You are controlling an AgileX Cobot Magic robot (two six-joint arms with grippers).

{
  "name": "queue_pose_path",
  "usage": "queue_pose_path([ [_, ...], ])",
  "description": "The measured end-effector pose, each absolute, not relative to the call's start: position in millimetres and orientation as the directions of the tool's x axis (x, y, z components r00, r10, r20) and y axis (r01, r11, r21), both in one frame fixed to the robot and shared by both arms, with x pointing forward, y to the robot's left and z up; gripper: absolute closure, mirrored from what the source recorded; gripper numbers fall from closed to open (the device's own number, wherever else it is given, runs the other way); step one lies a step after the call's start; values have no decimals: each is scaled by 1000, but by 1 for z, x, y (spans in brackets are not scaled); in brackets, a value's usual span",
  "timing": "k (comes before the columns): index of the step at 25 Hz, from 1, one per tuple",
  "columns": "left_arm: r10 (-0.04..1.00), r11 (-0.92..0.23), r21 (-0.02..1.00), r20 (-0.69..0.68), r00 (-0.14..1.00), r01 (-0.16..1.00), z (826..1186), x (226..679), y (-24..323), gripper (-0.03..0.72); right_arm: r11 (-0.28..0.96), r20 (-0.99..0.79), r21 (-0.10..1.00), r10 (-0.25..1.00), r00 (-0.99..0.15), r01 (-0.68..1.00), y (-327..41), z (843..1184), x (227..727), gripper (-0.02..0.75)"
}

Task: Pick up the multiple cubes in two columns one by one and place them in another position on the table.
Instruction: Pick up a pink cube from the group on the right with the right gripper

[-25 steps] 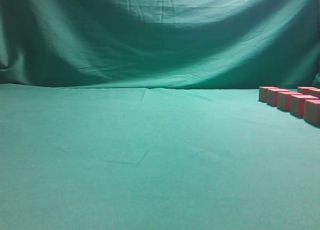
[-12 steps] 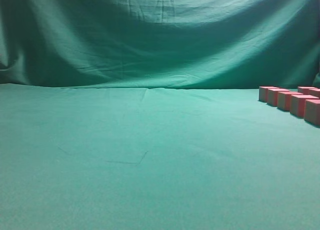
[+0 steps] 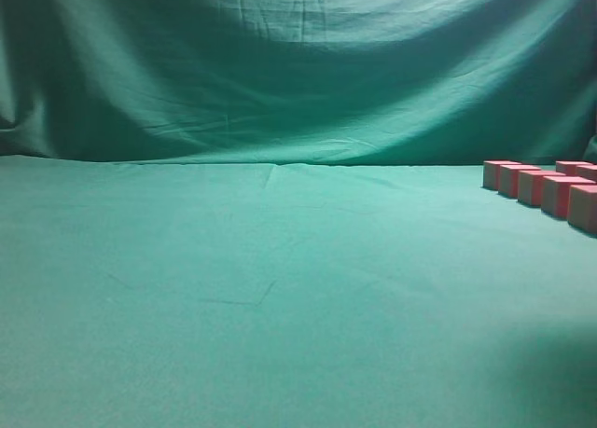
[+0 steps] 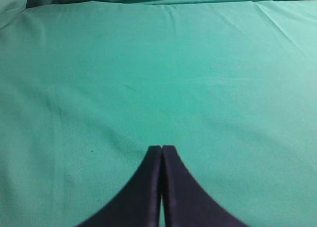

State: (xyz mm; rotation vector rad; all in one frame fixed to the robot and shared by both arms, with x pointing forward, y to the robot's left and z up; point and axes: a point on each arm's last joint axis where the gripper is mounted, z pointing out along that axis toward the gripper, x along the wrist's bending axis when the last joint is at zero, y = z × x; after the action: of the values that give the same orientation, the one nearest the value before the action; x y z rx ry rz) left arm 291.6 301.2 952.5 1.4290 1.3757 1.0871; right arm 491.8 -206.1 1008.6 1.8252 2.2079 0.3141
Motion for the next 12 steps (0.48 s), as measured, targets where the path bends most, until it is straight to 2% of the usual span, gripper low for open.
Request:
queue_pose_path([
  [6, 999, -32, 965, 29, 16, 259, 953, 292, 301, 688, 152, -39, 373, 988, -148, 915, -200, 994, 507, 325],
  [8, 999, -32, 965, 29, 16, 259, 953, 292, 301, 688, 124, -37, 376, 992, -119, 918, -200, 991, 510, 226],
  [9, 999, -32, 965, 29, 16, 259, 953, 292, 301, 688, 108, -38, 372, 994, -101, 922, -201, 988, 511, 208],
  [12, 999, -32, 965, 29, 16, 259, 953, 292, 301, 688, 58, -37, 357, 998, -48, 932, -210, 980, 518, 221],
])
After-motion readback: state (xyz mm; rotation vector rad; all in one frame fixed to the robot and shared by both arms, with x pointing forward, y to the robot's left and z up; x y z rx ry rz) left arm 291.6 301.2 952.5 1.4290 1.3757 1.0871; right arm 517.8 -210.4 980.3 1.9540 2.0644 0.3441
